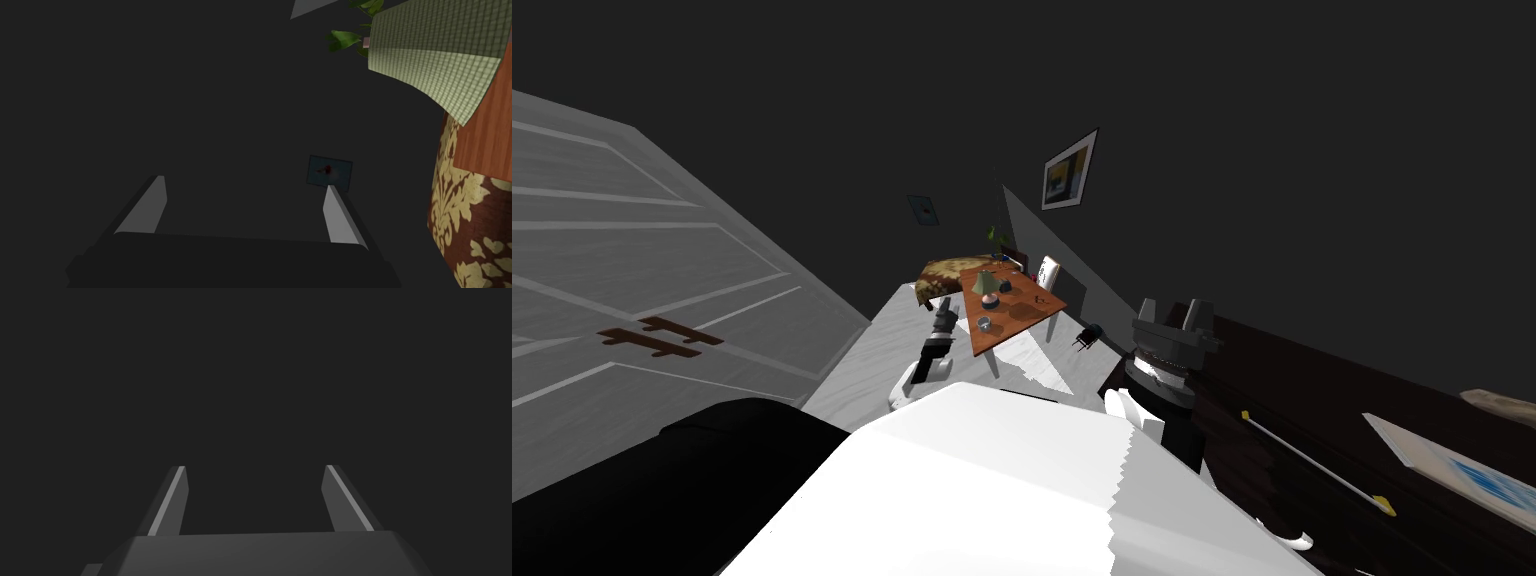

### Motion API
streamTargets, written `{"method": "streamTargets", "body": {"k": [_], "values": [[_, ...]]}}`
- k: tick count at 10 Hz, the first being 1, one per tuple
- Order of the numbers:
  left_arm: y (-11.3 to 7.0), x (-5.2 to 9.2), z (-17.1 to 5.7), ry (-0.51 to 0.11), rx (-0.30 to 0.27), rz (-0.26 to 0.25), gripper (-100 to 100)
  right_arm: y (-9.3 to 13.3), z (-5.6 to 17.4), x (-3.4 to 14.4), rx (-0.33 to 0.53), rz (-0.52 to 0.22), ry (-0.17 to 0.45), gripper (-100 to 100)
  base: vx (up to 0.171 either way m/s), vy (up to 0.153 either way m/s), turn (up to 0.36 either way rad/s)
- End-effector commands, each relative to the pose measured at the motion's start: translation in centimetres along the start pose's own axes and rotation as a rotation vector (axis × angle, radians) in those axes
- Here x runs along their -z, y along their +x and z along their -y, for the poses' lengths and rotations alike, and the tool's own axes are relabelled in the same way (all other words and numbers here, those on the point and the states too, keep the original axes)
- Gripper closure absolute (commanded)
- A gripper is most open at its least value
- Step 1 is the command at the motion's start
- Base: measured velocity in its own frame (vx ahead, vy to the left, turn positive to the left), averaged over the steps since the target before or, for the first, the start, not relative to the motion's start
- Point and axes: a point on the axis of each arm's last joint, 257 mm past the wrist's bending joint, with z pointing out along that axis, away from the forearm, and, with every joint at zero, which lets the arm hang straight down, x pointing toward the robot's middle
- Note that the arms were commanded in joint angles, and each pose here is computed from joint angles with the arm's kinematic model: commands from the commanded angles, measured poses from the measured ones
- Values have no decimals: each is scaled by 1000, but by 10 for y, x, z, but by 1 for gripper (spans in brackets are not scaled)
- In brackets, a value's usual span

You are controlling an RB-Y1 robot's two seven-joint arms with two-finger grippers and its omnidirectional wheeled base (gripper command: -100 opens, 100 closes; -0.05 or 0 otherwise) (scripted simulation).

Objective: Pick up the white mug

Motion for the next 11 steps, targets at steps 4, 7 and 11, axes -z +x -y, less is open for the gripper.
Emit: {"method": "streamTargets", "body": {"k": [4,7,11], "values": [[-17,3,-42,-91,33,44,-100,0,0,0,0,0,0,0,-6,-17,-3],[-24,10,-67,-147,47,64,-100,0,0,0,0,0,0,0,-5,-14,-6],[-34,28,-121,-276,94,114,-100,0,0,0,0,0,0,0,-1,-19,-16]]}}
